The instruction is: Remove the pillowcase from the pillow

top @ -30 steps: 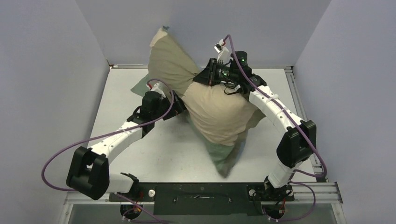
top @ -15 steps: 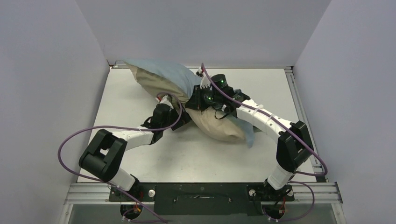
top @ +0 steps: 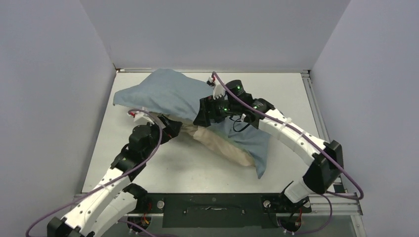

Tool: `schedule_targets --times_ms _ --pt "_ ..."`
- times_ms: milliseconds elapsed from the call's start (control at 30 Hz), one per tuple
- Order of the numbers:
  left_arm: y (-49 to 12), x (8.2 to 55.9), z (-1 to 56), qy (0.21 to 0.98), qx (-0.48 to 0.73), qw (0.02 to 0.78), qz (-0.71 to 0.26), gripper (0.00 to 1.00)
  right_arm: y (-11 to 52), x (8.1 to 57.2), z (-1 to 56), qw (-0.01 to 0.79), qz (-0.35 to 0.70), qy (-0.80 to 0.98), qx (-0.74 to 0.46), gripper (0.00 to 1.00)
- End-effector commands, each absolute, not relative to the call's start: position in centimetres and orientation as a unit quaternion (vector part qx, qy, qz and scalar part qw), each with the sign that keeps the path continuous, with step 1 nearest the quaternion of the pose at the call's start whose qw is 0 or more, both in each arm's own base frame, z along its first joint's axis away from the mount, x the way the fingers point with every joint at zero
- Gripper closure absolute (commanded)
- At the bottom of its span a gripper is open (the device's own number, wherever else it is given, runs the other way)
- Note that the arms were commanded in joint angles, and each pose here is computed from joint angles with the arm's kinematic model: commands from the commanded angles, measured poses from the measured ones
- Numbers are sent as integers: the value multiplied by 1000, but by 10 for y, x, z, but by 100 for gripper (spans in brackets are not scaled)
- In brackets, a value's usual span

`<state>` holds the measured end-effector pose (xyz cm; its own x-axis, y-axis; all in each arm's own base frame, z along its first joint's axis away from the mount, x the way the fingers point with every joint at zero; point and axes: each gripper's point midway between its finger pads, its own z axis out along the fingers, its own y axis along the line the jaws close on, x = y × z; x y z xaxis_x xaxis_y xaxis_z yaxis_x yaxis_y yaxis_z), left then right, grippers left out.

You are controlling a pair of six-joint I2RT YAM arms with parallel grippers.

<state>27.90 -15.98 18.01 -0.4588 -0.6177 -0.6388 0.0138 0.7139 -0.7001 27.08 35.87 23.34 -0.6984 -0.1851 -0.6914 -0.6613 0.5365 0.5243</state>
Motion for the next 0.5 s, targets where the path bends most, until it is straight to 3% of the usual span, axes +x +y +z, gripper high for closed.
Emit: schedule_targets --times_ms 0,167,267,467 --pt "-106 252 206 806 -196 512 -222 6 309 267 301 376 369 810 -259 14" --pt "-91 238 238 808 -196 519 -199 4 229 280 295 397 284 855 -177 1" --pt "-94 240 245 808 -193 518 -203 4 188 280 285 403 237 875 -123 9" --pt "-108 251 237 821 -186 497 -210 4 155 260 243 370 205 904 -64 10"
